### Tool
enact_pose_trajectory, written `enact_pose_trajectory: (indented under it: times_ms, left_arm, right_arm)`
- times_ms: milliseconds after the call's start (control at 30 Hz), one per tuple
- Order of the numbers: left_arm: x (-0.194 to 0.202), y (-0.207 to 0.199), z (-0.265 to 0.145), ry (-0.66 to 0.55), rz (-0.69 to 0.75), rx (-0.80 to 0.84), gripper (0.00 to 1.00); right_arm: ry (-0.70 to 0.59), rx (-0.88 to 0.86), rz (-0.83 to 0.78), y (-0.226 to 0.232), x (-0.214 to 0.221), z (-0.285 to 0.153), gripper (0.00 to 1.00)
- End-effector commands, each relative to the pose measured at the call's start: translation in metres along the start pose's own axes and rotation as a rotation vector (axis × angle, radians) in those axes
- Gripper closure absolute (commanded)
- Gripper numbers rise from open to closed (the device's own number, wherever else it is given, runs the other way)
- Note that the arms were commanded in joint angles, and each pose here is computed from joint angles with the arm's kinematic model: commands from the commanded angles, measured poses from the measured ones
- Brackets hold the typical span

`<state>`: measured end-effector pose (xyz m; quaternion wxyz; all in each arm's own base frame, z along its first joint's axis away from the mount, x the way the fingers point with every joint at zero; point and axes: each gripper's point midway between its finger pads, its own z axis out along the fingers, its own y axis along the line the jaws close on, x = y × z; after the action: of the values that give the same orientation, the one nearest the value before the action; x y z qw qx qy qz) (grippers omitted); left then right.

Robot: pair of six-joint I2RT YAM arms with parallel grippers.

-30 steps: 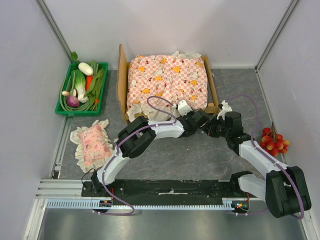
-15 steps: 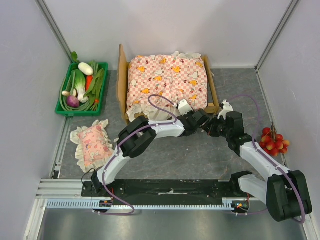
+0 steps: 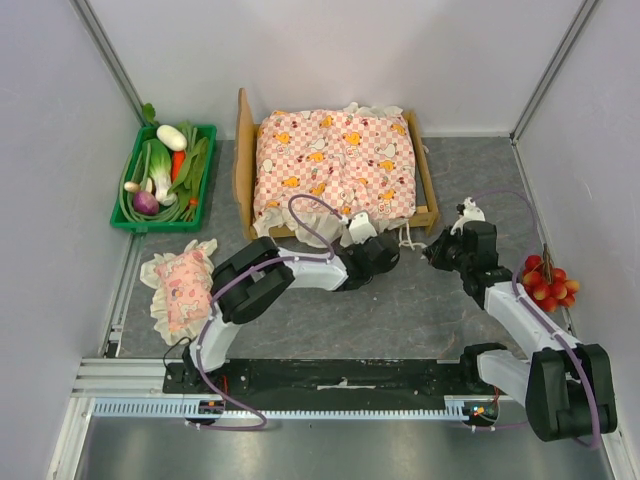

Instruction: Set up the pet bed

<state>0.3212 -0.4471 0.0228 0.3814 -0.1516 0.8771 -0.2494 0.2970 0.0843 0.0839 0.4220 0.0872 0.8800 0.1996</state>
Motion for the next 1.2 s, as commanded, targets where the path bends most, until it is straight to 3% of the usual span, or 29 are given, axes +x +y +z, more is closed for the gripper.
enact_pose_trajectory:
  times_ms: [0, 533, 767, 800, 967, 1100, 1167]
  left_arm:
    - [0.008, 0.011, -0.027, 0.054, 0.122, 0.047, 0.98]
    - [-0.04, 0.044, -0.088, -0.031, 0.391, 0.044, 0.98]
    - [-0.041, 0.047, -0.091, -0.032, 0.434, 0.041, 0.98]
    - [-0.042, 0.039, -0.09, -0.03, 0.431, 0.063, 0.96]
    - [-0.033, -0.007, -0.071, -0.048, 0.512, 0.221, 0.56]
    - [-0.025, -0.044, -0.048, -0.057, 0.615, 0.3, 0.43]
    - [-0.014, -0.038, -0.032, -0.038, 0.677, 0.285, 0.37]
  right_arm:
    - [-0.096, 0.043, -0.004, -0.004, -0.04, 0.001, 1.0]
    - [-0.212, 0.202, 0.117, -0.059, -0.101, 0.023, 1.0]
    - [-0.231, 0.147, 0.148, -0.06, -0.128, 0.033, 1.0]
    - [-0.216, 0.12, 0.148, -0.055, -0.126, 0.034, 1.0]
    - [-0.17, 0.083, 0.163, -0.052, -0.095, 0.029, 1.0]
    - [-0.146, 0.076, 0.154, -0.052, -0.082, 0.026, 1.0]
    - [-0.14, 0.055, 0.15, -0.047, -0.082, 0.025, 1.0]
